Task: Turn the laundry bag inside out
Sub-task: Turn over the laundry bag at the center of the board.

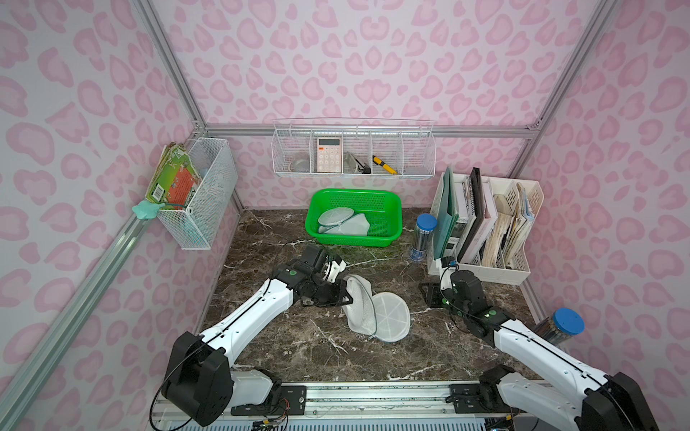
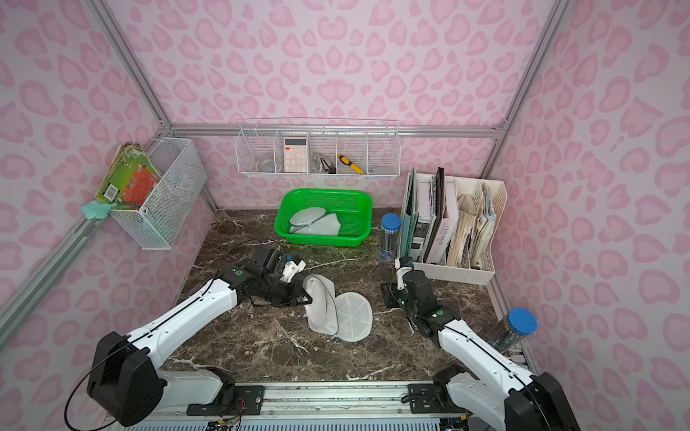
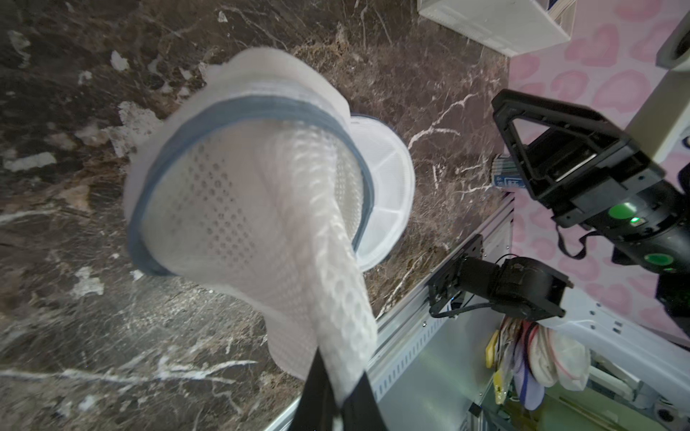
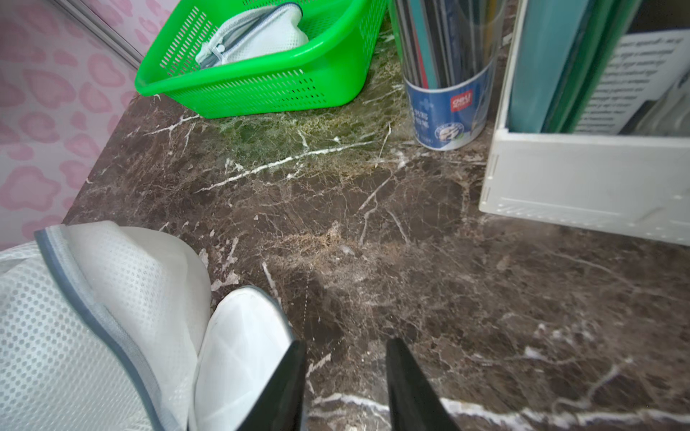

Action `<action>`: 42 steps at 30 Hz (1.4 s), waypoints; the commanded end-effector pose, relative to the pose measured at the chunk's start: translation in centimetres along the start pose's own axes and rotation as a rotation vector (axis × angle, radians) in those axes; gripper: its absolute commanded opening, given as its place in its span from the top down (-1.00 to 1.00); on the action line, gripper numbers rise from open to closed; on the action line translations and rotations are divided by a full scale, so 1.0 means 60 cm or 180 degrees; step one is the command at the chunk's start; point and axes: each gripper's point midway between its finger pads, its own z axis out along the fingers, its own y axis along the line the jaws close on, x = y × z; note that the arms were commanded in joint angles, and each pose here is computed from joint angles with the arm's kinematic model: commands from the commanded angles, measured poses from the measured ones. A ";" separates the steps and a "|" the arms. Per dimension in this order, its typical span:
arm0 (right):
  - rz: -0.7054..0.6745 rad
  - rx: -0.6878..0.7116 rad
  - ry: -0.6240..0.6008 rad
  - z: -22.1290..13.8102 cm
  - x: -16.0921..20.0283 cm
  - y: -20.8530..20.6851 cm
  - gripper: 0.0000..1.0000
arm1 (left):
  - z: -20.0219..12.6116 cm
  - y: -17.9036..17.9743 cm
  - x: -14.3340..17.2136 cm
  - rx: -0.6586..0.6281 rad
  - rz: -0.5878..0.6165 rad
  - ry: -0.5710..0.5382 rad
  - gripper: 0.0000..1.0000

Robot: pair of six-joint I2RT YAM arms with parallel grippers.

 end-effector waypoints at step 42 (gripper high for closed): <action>0.0194 0.0600 -0.0268 -0.036 -0.174 -0.114 1.00 | 0.009 0.018 0.013 -0.0189 0.0248 0.0088 1.00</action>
